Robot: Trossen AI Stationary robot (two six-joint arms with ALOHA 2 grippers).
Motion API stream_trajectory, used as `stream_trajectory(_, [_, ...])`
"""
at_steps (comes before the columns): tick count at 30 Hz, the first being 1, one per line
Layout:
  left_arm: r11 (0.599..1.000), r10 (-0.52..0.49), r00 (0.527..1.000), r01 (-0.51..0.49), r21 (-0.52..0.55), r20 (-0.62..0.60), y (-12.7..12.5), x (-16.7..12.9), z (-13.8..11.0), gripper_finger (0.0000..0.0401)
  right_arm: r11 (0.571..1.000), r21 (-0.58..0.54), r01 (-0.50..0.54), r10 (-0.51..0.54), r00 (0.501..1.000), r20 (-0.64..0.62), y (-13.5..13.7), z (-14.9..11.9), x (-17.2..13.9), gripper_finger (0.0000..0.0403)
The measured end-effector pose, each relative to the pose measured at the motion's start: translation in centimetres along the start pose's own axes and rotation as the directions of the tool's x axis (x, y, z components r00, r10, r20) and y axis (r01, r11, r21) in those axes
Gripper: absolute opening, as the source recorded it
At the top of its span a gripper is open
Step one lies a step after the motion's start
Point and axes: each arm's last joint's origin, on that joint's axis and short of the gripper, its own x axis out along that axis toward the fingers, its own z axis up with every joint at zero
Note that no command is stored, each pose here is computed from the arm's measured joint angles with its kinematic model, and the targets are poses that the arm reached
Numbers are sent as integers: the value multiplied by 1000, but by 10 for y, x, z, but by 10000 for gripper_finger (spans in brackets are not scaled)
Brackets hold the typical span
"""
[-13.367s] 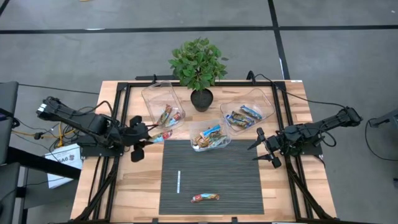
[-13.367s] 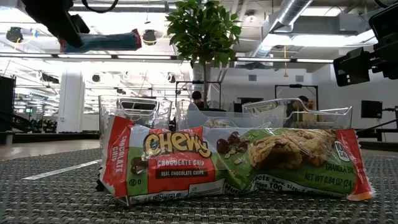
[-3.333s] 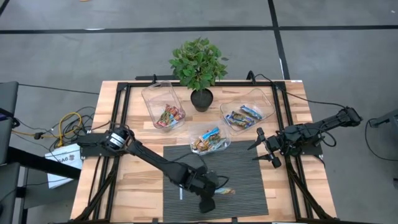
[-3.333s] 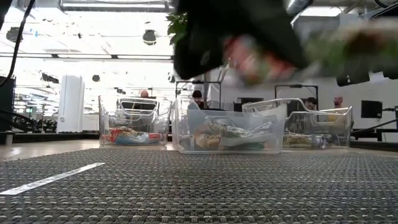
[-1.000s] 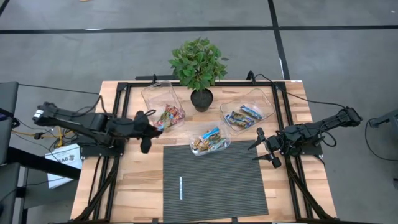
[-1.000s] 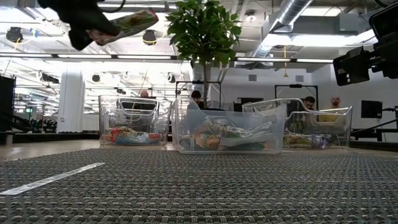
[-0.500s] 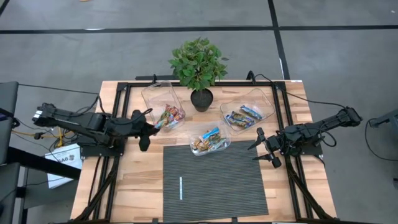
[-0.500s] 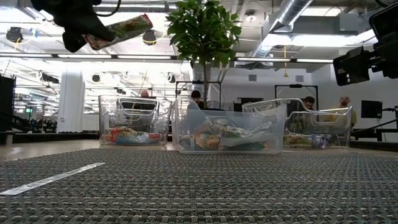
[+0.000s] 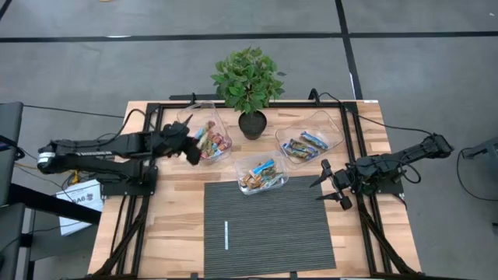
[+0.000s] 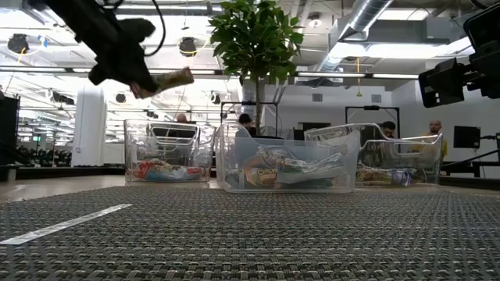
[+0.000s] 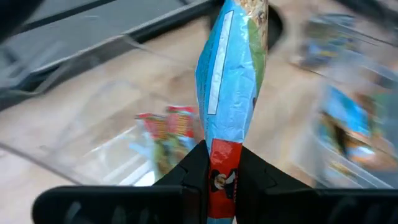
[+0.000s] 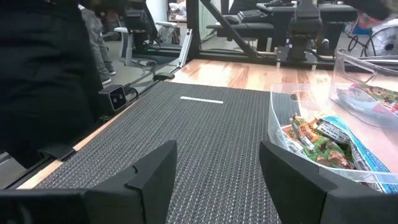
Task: Pick and place Granola Bars by type
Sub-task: Put the red granola bar into the left transparent bin
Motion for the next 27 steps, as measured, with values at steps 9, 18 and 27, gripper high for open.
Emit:
stream_trajectory(9, [975, 207, 978, -205, -90, 16, 29, 20, 32, 38, 1000, 0, 0, 0, 1000, 0, 0, 0, 0, 221])
stream_trajectory(18, [960, 261, 965, -259, -104, -2, 35, 32, 41, 38, 1000, 0, 0, 0, 1000, 0, 0, 0, 0, 221])
stream_trajectory(27, [956, 275, 960, -280, -88, -57, 35, 48, 38, 38, 1000, 0, 0, 0, 1000, 0, 0, 0, 0, 221])
